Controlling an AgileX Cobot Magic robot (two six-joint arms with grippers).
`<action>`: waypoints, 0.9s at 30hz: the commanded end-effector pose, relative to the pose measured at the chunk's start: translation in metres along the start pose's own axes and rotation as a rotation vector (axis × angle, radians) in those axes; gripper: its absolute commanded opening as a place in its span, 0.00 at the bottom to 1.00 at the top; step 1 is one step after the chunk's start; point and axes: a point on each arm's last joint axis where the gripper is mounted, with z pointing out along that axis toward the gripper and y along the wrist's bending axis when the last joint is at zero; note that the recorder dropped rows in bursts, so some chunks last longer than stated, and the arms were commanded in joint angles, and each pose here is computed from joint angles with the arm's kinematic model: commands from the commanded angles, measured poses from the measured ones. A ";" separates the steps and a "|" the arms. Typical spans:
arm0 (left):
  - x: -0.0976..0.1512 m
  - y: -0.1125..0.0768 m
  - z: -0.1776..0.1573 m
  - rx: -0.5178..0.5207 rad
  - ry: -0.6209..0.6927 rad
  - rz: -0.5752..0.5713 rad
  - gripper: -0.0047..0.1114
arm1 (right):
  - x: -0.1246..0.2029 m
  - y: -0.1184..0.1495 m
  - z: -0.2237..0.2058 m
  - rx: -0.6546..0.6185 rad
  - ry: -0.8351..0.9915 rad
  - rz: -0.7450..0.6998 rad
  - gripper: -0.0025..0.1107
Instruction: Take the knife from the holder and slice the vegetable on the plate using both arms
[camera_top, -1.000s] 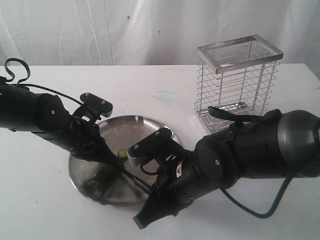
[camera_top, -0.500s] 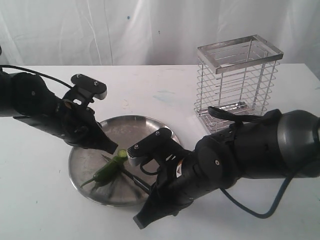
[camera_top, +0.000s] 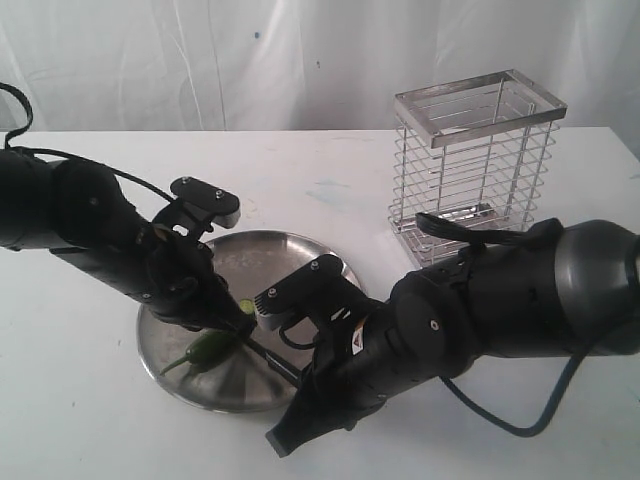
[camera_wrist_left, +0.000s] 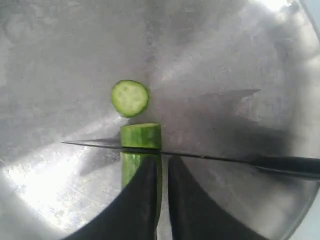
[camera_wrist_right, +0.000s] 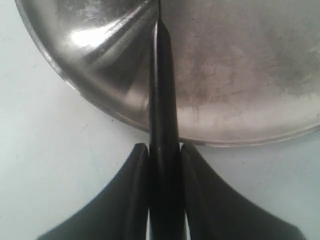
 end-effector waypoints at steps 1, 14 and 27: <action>0.003 -0.001 0.008 0.003 0.007 -0.016 0.16 | -0.003 -0.002 -0.001 0.008 -0.028 -0.004 0.02; 0.007 0.015 0.003 0.114 0.028 0.027 0.04 | -0.003 -0.002 -0.001 0.008 -0.028 -0.004 0.02; -0.004 0.033 -0.003 0.433 -0.130 -0.039 0.04 | -0.003 -0.002 -0.001 0.009 -0.029 -0.003 0.02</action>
